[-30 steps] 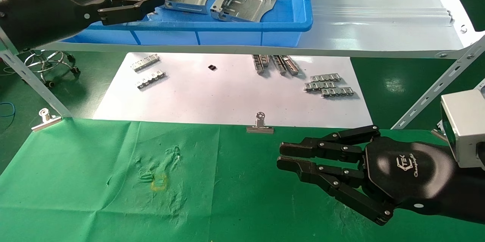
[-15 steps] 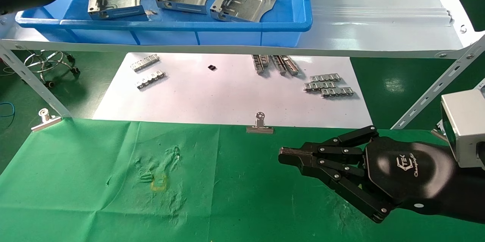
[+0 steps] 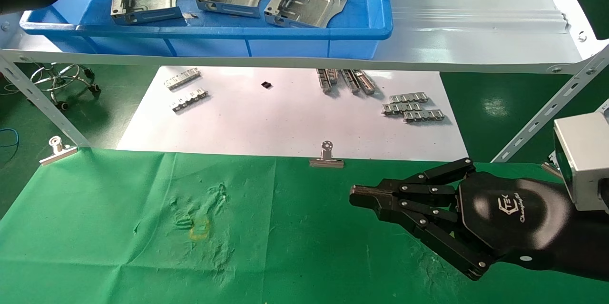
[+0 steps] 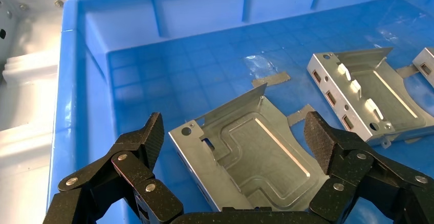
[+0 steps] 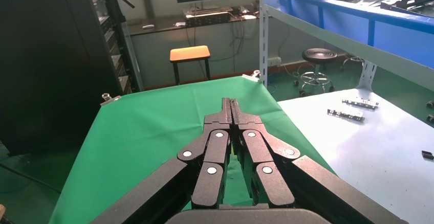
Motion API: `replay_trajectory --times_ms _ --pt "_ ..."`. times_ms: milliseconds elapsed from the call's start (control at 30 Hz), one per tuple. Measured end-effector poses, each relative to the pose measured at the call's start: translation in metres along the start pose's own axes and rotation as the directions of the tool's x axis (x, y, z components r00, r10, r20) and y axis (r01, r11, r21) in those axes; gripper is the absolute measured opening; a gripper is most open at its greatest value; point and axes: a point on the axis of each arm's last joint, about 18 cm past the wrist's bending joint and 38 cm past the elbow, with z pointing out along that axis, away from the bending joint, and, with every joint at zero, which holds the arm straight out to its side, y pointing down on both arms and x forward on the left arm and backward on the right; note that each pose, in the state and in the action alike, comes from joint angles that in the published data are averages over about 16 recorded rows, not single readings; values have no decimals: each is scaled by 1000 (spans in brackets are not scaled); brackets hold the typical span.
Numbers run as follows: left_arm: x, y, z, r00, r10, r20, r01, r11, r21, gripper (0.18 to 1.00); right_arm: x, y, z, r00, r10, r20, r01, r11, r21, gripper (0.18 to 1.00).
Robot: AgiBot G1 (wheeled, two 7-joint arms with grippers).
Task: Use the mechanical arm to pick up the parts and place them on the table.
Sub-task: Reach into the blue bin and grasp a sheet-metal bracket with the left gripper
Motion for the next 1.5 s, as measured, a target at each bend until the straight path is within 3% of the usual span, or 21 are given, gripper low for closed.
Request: replay_trajectory --times_ms 400,600,800,1333,1500 --pt "4 6 -2 999 -39 34 41 998 -54 963 0 0 0 1000 0 0 0 1000 0 192" --pt "7 10 -2 998 -45 51 49 996 -73 899 0 0 0 1000 0 0 0 1000 0 192" --pt "10 14 -3 997 -47 66 52 995 -83 802 0 0 0 1000 0 0 0 1000 0 192" --pt "9 18 -7 995 -37 97 45 996 -77 421 0 0 0 1000 0 0 0 1000 0 192" --pt "8 13 -9 994 -26 107 32 998 -53 343 0 0 0 1000 0 0 0 1000 0 192"
